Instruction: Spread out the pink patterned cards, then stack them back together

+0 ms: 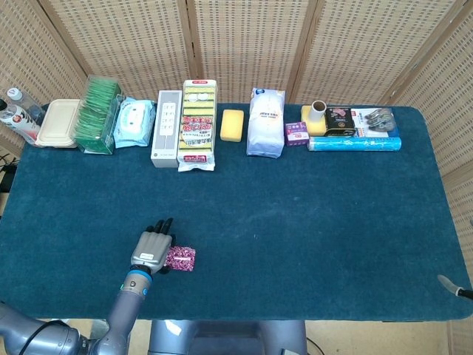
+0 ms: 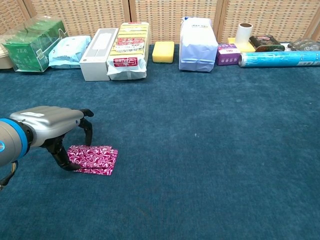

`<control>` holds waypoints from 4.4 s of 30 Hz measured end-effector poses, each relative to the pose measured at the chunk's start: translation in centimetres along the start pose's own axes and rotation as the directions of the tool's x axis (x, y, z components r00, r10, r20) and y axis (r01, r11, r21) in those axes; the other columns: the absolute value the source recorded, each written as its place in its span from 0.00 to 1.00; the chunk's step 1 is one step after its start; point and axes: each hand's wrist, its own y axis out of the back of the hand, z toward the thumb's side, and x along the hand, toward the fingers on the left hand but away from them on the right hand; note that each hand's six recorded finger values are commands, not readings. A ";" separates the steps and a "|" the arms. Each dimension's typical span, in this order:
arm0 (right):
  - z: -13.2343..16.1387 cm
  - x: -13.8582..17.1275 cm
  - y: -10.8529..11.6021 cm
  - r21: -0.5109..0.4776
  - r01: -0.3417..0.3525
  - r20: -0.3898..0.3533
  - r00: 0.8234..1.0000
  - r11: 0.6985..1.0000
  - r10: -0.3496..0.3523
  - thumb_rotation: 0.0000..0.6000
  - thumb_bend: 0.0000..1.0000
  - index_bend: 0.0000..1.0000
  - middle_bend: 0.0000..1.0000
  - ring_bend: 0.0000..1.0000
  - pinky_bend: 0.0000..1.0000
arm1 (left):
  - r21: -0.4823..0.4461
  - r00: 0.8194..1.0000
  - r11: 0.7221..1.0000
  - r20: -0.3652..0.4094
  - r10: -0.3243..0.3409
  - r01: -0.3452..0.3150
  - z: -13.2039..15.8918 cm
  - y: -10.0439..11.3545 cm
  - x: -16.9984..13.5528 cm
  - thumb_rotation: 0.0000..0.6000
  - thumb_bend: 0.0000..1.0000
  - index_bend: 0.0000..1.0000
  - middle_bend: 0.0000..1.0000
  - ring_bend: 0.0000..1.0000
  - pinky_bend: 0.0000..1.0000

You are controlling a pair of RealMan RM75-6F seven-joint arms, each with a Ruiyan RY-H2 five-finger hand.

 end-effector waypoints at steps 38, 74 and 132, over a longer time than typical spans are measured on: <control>0.0 0.1 0.1 0.000 0.003 0.000 1.000 1.000 -0.003 1.00 0.01 0.08 0.00 0.00 0.00 | 0.044 1.000 0.999 0.015 0.021 -0.022 0.2 -0.2 -0.1 1.00 0.18 0.29 0.00 0.00 0.15; 0.0 0.1 0.2 -0.005 0.006 0.000 1.000 1.000 -0.006 1.00 0.01 0.08 0.00 0.00 0.00 | 0.035 0.999 0.999 -0.021 -0.027 0.028 0.2 -0.1 0.0 1.00 0.18 0.29 0.00 0.00 0.15; 0.9 -0.6 -1.9 0.179 0.039 0.022 0.999 0.983 -0.044 1.00 0.01 0.08 0.00 0.00 0.00 | -0.268 0.814 0.769 -0.155 0.560 -0.580 -20.8 4.6 -17.5 1.00 0.15 0.00 0.00 0.00 0.13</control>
